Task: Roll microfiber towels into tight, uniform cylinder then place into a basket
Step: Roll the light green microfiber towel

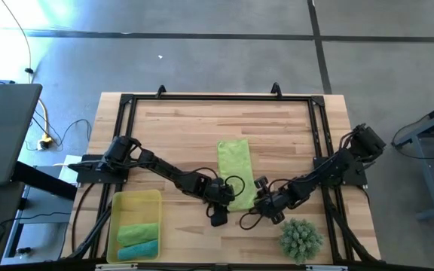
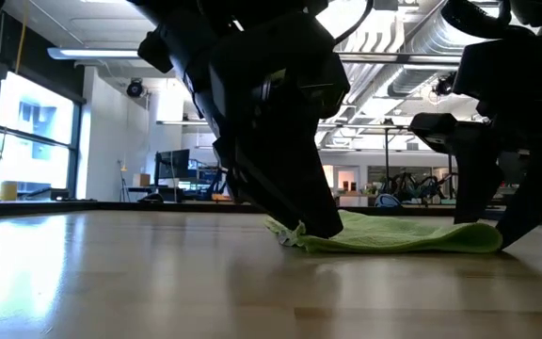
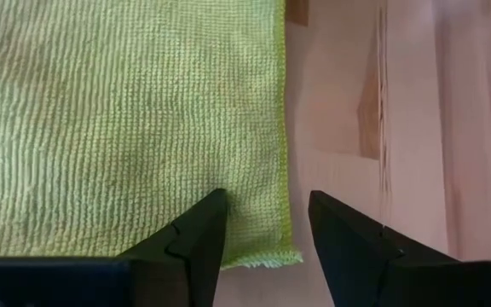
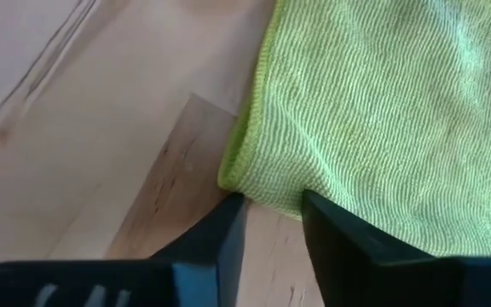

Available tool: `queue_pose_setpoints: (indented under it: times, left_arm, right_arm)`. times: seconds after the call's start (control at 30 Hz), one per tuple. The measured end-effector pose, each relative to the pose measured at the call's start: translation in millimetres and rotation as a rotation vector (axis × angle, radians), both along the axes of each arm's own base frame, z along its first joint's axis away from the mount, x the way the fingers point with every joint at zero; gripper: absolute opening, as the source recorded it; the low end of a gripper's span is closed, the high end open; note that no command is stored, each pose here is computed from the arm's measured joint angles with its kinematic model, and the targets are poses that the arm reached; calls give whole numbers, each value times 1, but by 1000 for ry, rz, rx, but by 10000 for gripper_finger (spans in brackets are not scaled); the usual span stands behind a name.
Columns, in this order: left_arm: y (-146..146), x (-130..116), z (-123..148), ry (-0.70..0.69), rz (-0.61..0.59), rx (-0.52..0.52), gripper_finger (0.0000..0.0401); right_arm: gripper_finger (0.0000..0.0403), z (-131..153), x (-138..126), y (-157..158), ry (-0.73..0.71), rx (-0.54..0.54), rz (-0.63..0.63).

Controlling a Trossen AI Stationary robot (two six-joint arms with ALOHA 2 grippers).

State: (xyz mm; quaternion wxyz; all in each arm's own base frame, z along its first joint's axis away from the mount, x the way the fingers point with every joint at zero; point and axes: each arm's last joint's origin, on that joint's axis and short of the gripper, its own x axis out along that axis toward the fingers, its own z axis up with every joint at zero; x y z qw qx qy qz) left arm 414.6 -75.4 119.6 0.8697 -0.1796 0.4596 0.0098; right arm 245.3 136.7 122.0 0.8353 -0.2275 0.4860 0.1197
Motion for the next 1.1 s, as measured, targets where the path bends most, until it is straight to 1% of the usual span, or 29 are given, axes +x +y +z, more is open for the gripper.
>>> queue_pose_setpoints:
  times: [0.3, 0.4, 0.5, 0.6, 0.7, 0.77, 0.83, 0.9, 1.0, 1.1]
  left_arm:
    - [1, -1, 3, -27, -136, 125, 161]
    - [-1, -2, 10, -61, -203, 209, 161]
    - [-8, -5, 9, -58, -335, 329, 161]
    - [-15, -8, 7, -56, -459, 404, 161]
    - [-18, -11, 3, -28, -520, 449, 161]
    - [-18, -10, 2, -29, -527, 494, 161]
    - [-17, -9, 1, -31, -525, 515, 161]
    - [-16, -7, -3, -28, -508, 514, 161]
    - [-12, -5, -9, -26, -494, 458, 161]
    - [-10, -4, -15, -6, -445, 413, 161]
  right_arm:
    - [54, 0, 0, 1, 7, 24, 2]
    - [38, 0, 0, 1, 17, 49, -8]
    - [21, -1, 0, 1, 24, 66, -15]
    - [5, -1, 0, 2, 33, 81, -8]
    - [3, -1, 0, 2, 34, 83, -7]
    - [4, -1, -1, 2, 36, 87, -4]
    - [3, -1, -1, 2, 37, 90, -3]
    - [2, -1, -1, 2, 38, 93, -6]
    - [1, -1, -1, 2, 39, 103, -23]
    - [1, -1, -1, 2, 39, 104, -23]
